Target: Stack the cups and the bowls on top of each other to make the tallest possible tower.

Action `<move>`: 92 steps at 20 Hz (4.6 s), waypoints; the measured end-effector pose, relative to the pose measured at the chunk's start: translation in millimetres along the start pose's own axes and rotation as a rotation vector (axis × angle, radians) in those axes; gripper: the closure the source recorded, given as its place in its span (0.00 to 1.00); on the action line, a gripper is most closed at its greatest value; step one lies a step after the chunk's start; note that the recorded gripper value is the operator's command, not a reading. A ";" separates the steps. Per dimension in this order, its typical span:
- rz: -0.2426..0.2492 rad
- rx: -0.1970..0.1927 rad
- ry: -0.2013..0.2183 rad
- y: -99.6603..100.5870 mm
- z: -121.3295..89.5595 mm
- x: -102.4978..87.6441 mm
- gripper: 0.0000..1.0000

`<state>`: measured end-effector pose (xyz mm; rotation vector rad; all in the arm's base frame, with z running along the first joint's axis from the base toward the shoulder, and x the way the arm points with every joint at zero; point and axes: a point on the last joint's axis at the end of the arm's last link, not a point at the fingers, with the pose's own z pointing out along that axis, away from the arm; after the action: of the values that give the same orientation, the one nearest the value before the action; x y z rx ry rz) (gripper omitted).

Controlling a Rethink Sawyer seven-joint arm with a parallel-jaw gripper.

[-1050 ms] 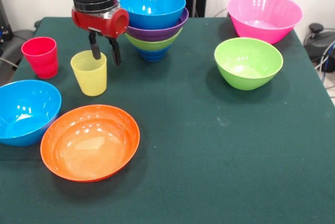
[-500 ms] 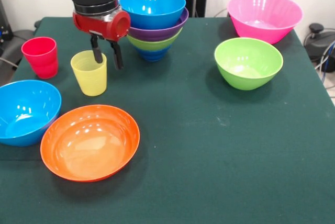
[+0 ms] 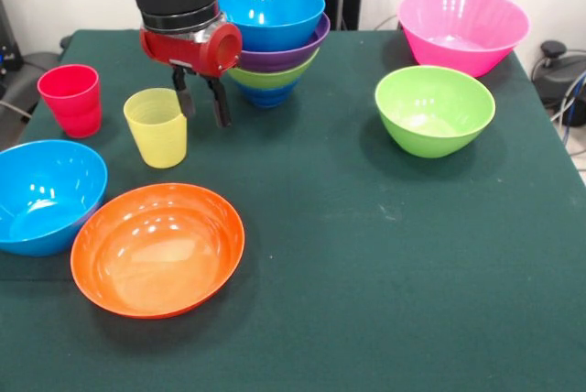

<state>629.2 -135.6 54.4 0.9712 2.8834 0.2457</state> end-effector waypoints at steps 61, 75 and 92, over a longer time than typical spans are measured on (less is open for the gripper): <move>-0.095 -0.070 -0.043 28.6 32.4 -23.1 0.00; -0.395 -0.027 0.062 33.0 30.8 -8.6 0.00; -0.644 0.027 0.029 25.4 39.0 -3.5 0.00</move>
<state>652.2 -113.0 20.8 0.0067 3.0367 0.1645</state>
